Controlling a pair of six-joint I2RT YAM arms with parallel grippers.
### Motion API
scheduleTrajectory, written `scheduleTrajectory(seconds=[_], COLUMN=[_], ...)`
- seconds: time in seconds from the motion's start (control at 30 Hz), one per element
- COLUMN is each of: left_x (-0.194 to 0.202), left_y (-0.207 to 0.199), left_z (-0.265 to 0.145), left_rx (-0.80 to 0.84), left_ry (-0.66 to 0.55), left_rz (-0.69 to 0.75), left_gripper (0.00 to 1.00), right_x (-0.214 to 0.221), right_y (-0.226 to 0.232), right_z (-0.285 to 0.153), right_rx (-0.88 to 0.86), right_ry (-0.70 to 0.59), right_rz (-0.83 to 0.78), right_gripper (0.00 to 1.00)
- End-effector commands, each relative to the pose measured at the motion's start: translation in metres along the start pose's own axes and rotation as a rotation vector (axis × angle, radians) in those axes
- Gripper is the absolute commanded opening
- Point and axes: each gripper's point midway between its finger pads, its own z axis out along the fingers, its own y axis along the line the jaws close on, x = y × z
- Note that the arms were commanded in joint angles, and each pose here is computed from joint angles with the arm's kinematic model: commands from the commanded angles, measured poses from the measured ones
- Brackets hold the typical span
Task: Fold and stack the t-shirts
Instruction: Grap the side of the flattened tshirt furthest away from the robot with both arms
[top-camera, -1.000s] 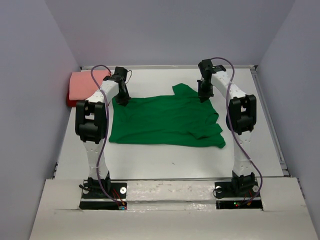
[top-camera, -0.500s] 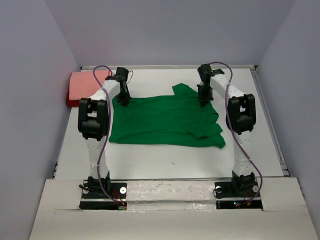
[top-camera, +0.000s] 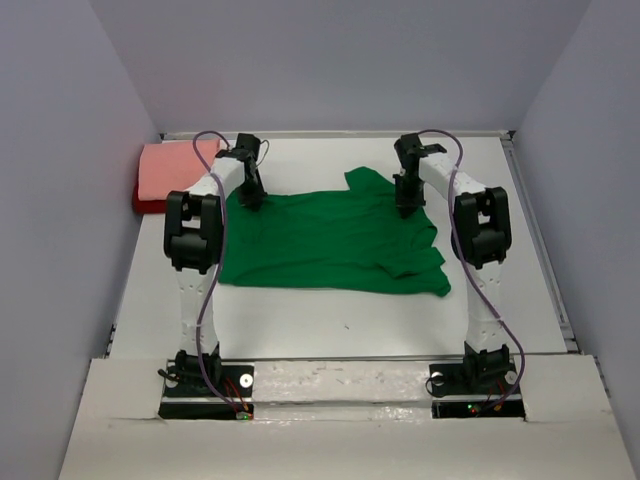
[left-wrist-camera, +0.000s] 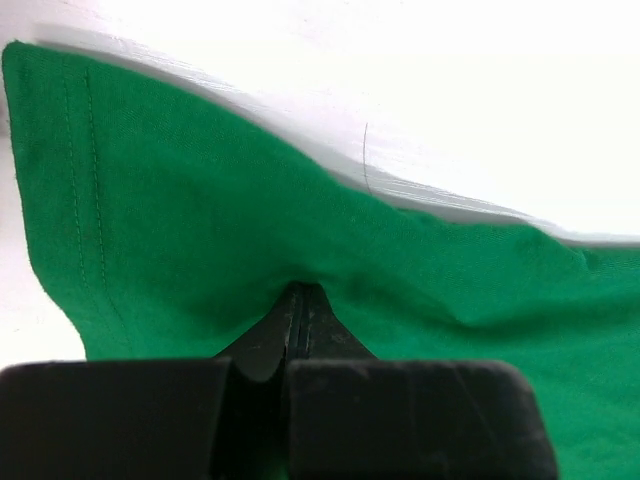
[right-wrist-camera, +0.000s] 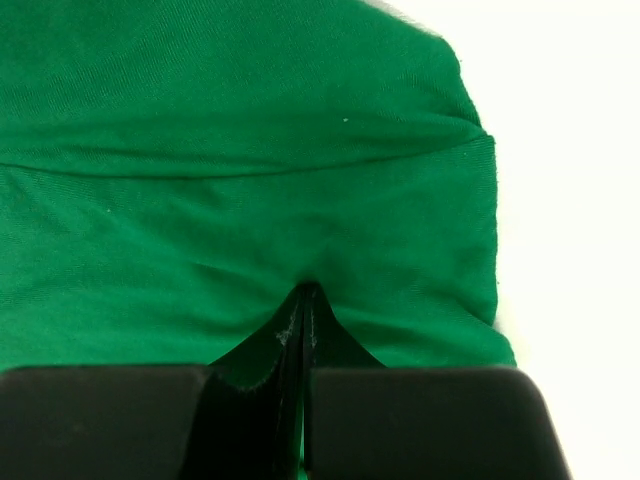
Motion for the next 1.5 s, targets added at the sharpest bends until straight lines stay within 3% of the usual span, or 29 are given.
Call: scheduleTrajectory(seconds=[0.0,0.7,1.17,1.47], left_x=[0.013,0.098,0.107,0.091], left_y=[0.000,0.033,0.036,0.041], left_z=[0.007,-0.017,-0.023,-0.012], left_rx=[0.015,-0.002,0.002,-0.045], left_ry=[0.053,0.136,0.131,0.094], left_rz=[-0.008,-0.071,-0.074,-0.029], left_gripper=[0.00,0.00,0.00,0.00], right_x=[0.015,0.066,0.089,0.078], right_y=[0.003,-0.012,-0.015,-0.010], right_z=[0.007,0.002,0.005,0.011], right_rx=[-0.011,0.015,0.016,0.006], right_ry=[0.028,0.087,0.101,0.091], right_rz=[0.014,0.055,0.042,0.036], right_gripper=[0.00,0.00,0.00,0.00])
